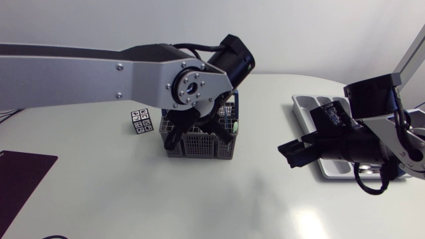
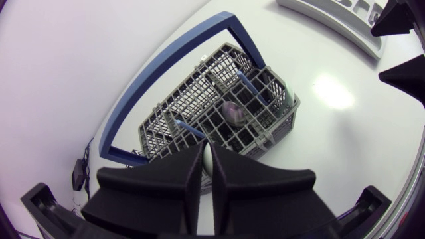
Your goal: Transfer all utensils from the basket to the drawer tray.
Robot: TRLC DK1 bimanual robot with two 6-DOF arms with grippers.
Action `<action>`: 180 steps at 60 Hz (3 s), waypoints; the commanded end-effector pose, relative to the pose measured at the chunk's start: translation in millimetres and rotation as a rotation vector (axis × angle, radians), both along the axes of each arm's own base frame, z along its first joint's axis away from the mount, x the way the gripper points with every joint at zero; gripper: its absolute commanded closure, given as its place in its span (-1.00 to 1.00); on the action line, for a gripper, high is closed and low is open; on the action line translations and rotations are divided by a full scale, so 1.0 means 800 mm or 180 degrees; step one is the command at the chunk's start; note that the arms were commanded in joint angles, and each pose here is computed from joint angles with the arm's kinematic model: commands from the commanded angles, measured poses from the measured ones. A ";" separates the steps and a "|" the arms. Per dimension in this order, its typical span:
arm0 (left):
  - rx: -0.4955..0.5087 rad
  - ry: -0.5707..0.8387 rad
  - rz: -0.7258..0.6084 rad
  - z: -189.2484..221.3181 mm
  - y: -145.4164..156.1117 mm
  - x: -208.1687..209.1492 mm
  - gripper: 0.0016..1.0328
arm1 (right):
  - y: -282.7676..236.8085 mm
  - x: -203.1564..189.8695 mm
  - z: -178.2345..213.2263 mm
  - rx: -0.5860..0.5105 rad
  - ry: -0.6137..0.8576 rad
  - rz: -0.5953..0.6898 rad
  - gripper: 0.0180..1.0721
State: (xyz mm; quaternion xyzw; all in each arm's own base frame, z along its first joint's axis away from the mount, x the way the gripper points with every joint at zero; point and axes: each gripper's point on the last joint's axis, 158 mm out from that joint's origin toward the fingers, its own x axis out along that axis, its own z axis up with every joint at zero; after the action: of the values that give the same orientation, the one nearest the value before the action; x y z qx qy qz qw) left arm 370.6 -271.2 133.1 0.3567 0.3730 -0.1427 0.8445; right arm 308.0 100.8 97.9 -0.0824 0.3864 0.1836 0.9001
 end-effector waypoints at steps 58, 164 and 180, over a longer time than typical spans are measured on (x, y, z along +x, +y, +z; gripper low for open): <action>-0.1272 0.0378 -0.0578 0.099 -0.037 -0.076 0.92 | 0.075 -0.047 0.088 0.0058 -0.0673 0.0894 -0.81; -0.2237 0.2254 -0.0732 0.066 -0.100 -0.127 0.26 | 0.194 -0.095 0.071 0.0232 -0.0377 0.2001 0.89; -0.2382 0.2046 -0.0756 0.098 -0.097 -0.105 -0.50 | 0.180 -0.106 0.065 0.0113 -0.0344 0.2155 0.88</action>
State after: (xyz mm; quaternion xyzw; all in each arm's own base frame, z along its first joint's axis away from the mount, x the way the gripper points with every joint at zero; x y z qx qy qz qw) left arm 274.9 -348.0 195.5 0.0240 0.5078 -0.4654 0.7245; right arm 225.9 251.3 149.9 -0.1844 0.2909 0.4692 0.8132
